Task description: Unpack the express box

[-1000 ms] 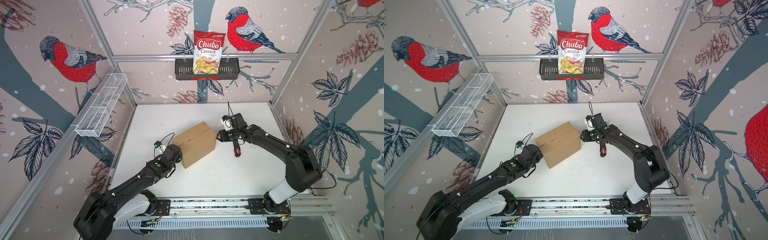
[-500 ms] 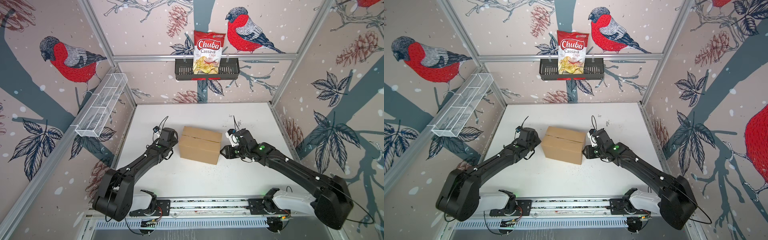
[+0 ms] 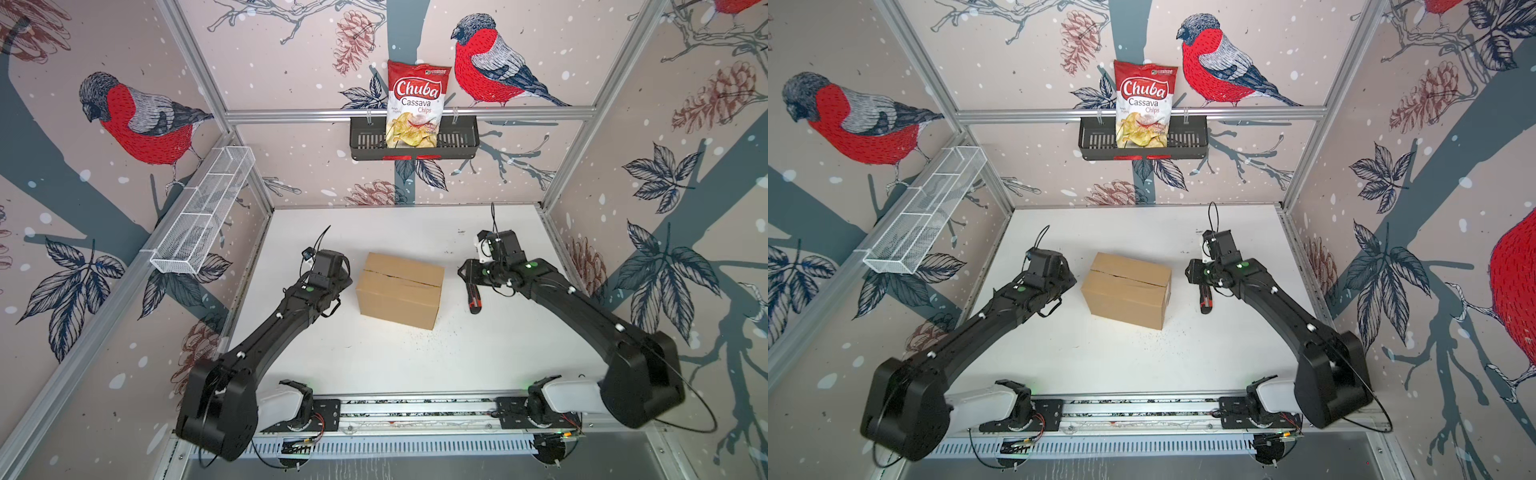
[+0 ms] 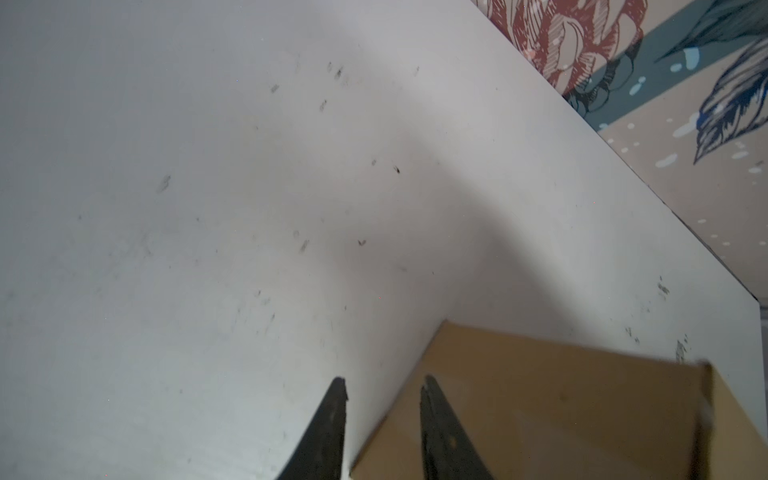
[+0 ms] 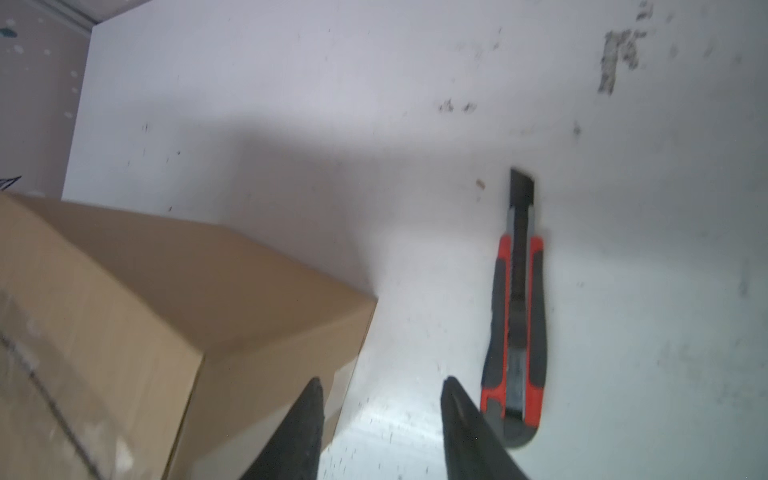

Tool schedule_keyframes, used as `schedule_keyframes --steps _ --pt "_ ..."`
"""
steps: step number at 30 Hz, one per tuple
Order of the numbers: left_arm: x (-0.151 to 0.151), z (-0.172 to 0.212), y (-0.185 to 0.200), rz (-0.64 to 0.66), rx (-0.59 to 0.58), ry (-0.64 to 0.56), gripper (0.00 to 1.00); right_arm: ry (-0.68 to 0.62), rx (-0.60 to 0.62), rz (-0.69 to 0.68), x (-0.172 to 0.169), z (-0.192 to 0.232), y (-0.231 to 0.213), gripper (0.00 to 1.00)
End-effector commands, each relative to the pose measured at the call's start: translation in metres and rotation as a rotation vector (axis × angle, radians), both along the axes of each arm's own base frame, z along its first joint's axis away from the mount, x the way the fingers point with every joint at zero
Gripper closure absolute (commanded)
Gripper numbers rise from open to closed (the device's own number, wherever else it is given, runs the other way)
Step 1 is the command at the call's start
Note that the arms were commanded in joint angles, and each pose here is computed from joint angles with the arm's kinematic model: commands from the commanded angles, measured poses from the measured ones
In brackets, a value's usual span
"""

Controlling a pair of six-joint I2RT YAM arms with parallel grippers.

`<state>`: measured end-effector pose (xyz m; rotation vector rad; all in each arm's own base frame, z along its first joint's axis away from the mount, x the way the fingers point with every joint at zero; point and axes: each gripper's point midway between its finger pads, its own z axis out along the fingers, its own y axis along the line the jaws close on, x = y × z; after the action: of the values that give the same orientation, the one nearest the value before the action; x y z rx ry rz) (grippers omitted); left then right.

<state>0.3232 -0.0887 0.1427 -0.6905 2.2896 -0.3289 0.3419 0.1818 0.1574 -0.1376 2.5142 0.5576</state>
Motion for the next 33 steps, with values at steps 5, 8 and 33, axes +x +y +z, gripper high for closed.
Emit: schedule_keyframes --steps 5,8,33 --pt "-0.084 -0.006 0.010 0.098 0.058 0.101 0.68 -0.046 0.010 0.081 0.050 0.002 0.025 0.59" --pt "-0.105 -0.017 -0.002 0.101 0.019 0.112 0.68 -0.022 0.017 0.101 0.054 -0.005 0.031 0.59" --pt "-0.049 -0.023 -0.101 -0.118 -0.044 -0.062 0.63 0.037 0.018 0.286 -0.027 -0.019 0.077 0.59"
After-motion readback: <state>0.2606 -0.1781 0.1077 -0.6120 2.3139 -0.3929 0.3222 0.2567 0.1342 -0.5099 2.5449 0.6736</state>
